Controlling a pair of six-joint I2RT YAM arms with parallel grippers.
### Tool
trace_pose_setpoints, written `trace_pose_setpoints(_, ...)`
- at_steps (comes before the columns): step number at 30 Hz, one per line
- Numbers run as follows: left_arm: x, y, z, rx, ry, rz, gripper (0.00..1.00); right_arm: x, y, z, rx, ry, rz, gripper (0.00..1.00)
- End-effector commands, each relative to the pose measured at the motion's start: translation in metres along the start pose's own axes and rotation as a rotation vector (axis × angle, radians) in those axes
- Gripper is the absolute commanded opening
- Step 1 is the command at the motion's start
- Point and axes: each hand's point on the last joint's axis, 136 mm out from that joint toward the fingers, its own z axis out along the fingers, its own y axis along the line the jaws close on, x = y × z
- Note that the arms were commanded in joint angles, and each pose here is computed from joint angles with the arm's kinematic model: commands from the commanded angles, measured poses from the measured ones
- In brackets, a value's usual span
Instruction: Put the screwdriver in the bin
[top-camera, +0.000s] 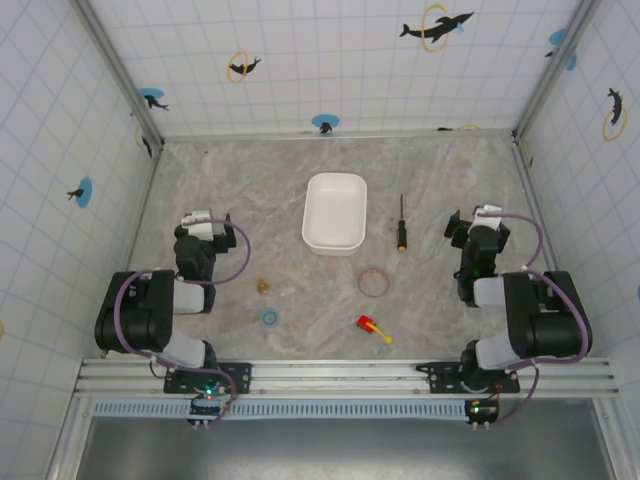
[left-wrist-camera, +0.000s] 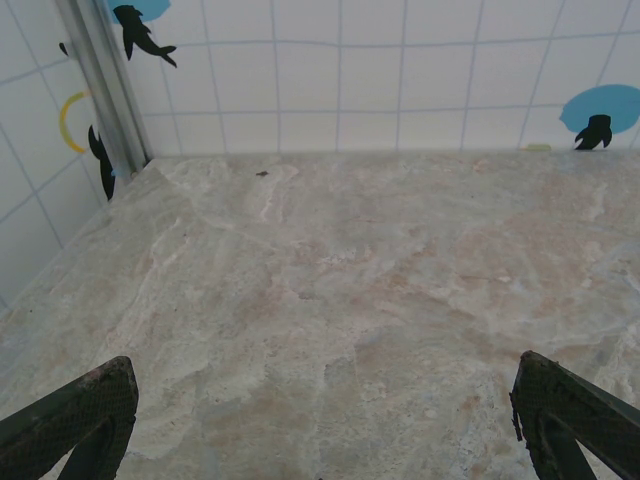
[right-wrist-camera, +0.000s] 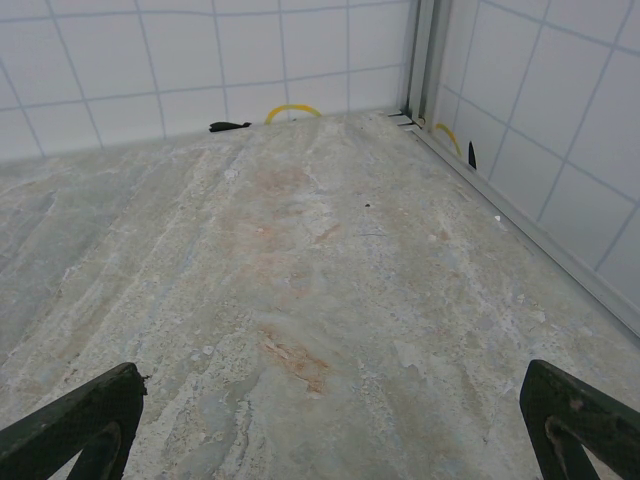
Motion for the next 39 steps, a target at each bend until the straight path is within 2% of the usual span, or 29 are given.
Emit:
trace_pose_setpoints(1,-0.008,0.002,0.003,-0.008,-0.021,-0.010,0.98,-0.014,0.001,0.004,0.007,-0.039,0.013,0.99)
trace_pose_setpoints(7,-0.010,-0.001,0.004,0.011,-0.014,0.000,0.98,-0.021,-0.004,0.003,0.033,-0.042,0.024,0.99)
trace_pose_setpoints(16,-0.044,-0.022,0.003,0.134,0.031,0.018,0.98,-0.051,0.000,-0.010,0.013,-0.015,0.013,1.00)
trace_pose_setpoints(18,-0.052,-0.029,0.000,0.169,0.035,-0.007,0.98,-0.055,0.007,-0.014,-0.030,0.051,0.017,0.99)
trace_pose_setpoints(21,-0.060,-0.044,-0.004,0.253,0.093,-0.123,0.98,-0.056,0.025,-0.021,-0.125,0.176,0.056,0.99)
trace_pose_setpoints(24,-0.059,-0.056,-0.008,0.290,0.182,-0.245,0.98,-0.049,0.055,-0.030,-0.268,0.338,0.117,0.99)
trace_pose_setpoints(28,-0.060,-0.072,-0.020,0.351,0.211,-0.300,0.98,-0.040,0.097,-0.043,-0.410,0.527,0.181,0.99)
trace_pose_setpoints(34,-0.066,-0.080,-0.030,0.385,0.231,-0.338,0.98,-0.018,0.145,-0.053,-0.461,0.708,0.152,1.00)
trace_pose_setpoints(39,-0.066,-0.085,-0.032,0.414,0.267,-0.341,0.98,0.010,0.168,-0.050,-0.405,0.817,0.013,0.98)
